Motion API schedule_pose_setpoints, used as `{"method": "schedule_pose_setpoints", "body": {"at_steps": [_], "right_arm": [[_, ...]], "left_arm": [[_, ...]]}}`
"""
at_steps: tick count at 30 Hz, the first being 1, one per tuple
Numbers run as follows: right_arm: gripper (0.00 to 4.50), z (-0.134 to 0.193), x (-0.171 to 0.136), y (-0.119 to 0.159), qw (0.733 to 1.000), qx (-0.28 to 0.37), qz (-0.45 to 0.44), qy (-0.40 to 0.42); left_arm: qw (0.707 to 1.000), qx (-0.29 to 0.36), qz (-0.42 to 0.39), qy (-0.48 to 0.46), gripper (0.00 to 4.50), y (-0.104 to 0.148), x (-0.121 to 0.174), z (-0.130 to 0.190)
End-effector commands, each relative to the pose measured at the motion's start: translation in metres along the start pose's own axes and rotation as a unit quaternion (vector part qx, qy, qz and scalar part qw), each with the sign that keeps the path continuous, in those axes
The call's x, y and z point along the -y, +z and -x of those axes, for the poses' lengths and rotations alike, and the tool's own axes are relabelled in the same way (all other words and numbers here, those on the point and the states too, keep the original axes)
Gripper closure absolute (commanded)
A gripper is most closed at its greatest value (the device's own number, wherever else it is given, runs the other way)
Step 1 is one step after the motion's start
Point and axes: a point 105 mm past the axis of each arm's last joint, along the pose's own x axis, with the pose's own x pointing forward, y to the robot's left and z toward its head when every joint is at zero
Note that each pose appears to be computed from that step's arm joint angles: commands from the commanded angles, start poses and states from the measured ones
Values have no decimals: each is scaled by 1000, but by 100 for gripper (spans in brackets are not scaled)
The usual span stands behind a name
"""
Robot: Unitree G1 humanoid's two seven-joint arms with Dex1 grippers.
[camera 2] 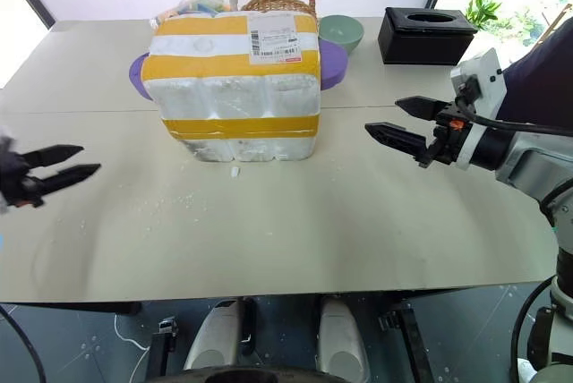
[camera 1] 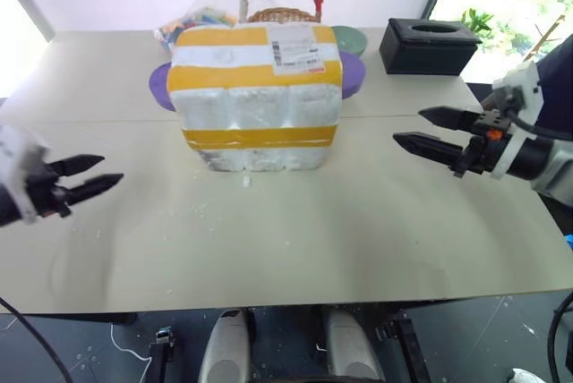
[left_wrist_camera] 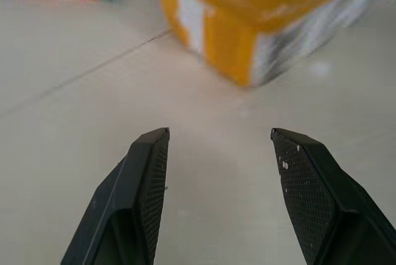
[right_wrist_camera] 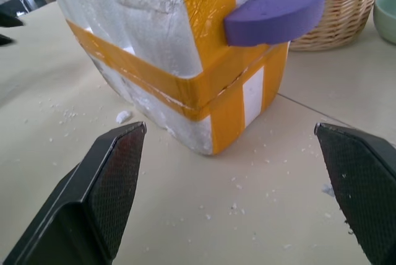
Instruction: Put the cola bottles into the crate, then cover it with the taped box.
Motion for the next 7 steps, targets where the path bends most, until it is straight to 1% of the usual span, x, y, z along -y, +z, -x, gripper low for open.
{"method": "schedule_pose_setpoints", "body": {"at_steps": [1,5,7], "right_arm": [[0,5,2,23,999,28,31,8],[0,3,3,30,999,33,35,23],[0,1,4,30,998,31,38,29]], "left_arm": [[998,23,12,-62,178,41,15,16],[999,0,-7,-31,178,50,1,21],[999,-9,-24,-34,178,54,2,21]]}}
